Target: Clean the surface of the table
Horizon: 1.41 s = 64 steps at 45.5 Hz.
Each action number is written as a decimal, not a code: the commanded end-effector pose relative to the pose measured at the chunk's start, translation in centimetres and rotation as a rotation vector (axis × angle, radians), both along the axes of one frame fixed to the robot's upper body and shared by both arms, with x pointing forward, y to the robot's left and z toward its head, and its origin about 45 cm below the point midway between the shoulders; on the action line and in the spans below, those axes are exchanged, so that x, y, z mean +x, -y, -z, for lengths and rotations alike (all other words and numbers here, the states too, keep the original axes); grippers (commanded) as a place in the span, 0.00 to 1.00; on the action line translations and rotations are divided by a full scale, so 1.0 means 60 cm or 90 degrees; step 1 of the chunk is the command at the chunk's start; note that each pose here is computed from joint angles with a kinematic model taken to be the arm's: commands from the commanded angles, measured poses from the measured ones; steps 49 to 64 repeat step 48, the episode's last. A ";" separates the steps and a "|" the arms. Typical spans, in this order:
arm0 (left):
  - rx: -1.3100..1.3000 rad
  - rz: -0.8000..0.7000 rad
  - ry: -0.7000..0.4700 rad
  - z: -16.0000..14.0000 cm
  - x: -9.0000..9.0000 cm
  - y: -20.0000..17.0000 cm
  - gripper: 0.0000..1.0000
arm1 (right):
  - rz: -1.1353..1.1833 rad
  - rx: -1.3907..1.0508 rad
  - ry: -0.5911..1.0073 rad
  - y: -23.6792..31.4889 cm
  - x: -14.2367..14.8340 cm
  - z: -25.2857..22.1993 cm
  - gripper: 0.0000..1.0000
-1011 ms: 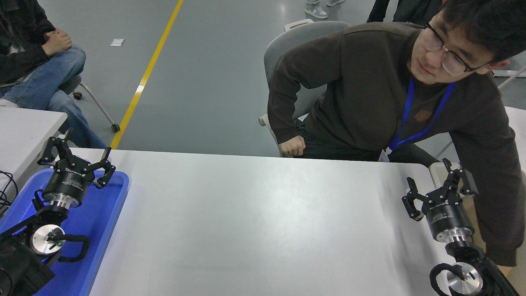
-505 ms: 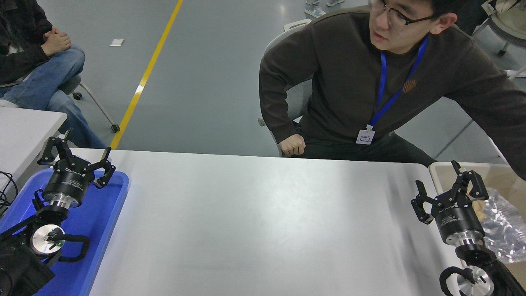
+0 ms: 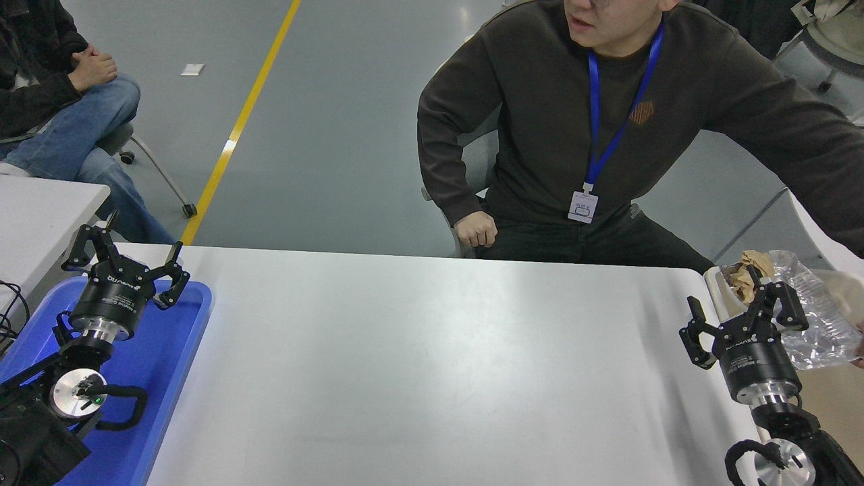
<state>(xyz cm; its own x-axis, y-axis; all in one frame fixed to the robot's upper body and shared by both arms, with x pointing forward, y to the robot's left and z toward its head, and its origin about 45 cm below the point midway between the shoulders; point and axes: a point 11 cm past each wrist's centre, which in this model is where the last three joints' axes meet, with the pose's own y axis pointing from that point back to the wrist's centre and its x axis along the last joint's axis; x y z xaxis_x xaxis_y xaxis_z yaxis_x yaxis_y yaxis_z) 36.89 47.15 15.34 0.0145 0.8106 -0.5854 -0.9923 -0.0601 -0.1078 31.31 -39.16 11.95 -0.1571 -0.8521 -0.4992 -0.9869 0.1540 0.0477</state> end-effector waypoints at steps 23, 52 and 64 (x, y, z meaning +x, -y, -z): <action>0.000 0.001 -0.001 0.000 0.000 0.000 1.00 | 0.002 0.005 -0.001 -0.004 -0.011 0.003 0.99; 0.000 0.000 0.000 0.000 0.000 0.000 1.00 | 0.006 0.003 -0.002 0.000 -0.014 0.002 0.99; 0.000 0.000 0.000 0.000 0.000 0.000 1.00 | 0.006 0.003 -0.002 0.000 -0.014 0.002 0.99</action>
